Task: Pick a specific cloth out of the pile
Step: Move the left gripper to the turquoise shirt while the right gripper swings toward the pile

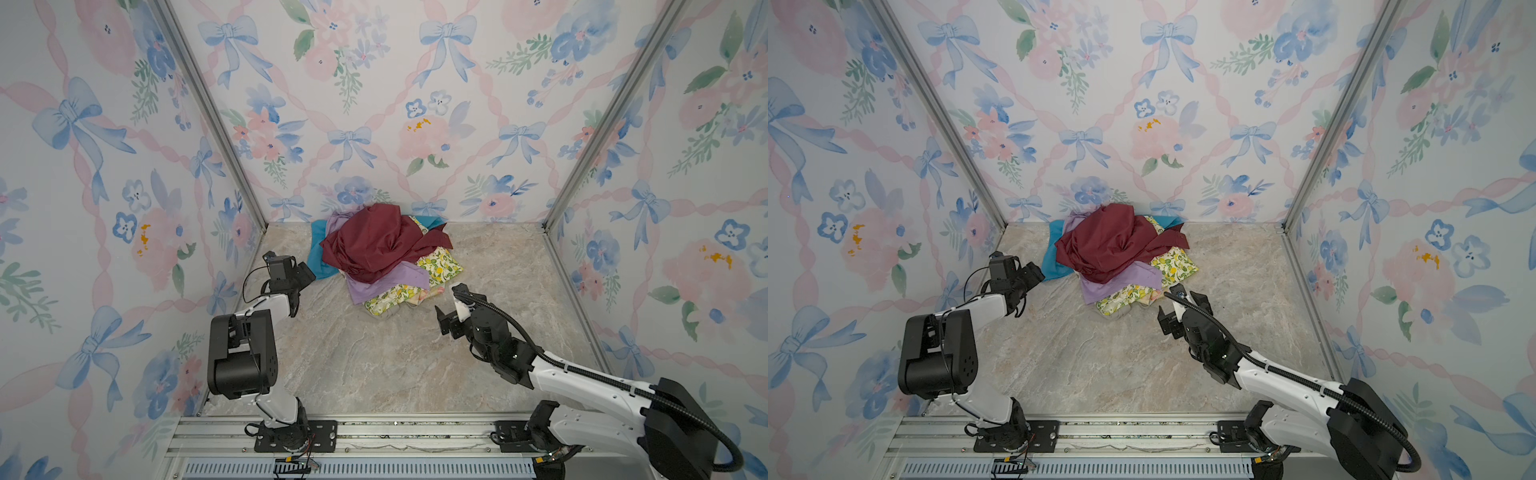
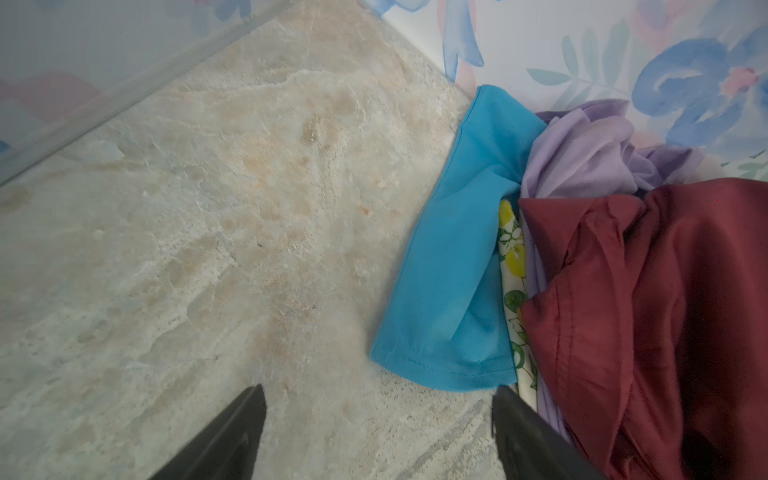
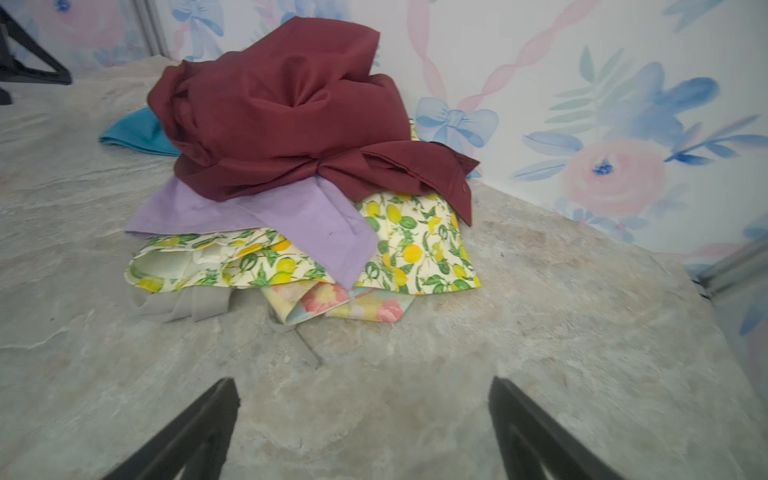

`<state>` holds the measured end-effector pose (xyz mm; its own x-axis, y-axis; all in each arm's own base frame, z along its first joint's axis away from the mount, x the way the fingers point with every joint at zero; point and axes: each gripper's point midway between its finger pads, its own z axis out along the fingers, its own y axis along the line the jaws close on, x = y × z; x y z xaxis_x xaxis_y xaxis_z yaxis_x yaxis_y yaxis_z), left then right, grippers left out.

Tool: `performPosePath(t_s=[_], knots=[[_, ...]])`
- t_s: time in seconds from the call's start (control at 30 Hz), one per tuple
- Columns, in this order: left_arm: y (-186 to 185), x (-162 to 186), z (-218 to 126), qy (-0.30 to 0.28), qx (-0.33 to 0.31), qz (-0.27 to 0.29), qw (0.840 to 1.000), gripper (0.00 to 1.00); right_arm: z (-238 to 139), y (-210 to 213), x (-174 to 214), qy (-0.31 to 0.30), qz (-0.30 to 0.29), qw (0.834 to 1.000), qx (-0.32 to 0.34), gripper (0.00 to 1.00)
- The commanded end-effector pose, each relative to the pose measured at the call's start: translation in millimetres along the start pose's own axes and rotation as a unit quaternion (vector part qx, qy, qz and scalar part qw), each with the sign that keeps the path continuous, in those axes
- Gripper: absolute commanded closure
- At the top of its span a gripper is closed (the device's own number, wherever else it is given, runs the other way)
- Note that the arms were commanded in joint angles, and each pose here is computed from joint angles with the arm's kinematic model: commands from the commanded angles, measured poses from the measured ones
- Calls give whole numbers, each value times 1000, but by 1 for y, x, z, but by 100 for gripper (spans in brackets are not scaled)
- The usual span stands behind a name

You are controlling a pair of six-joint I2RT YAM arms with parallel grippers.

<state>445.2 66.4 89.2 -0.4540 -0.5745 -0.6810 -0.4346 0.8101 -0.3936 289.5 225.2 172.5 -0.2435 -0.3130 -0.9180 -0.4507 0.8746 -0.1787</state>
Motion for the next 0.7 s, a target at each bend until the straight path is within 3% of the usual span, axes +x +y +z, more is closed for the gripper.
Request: performPosePath(t_s=[0.0, 0.2, 0.33, 0.67], knots=[[-15, 7, 8, 36, 40, 4, 999, 15, 2, 48, -7, 2, -38, 995, -95, 3], [-18, 14, 21, 59, 45, 24, 997, 17, -2, 100, 1, 1, -95, 985, -145, 3], [-18, 13, 21, 60, 32, 43, 997, 18, -14, 123, 2, -37, -130, 978, -160, 3], [-31, 1, 26, 64, 6, 93, 994, 20, -44, 139, -16, -102, -167, 966, -166, 3]])
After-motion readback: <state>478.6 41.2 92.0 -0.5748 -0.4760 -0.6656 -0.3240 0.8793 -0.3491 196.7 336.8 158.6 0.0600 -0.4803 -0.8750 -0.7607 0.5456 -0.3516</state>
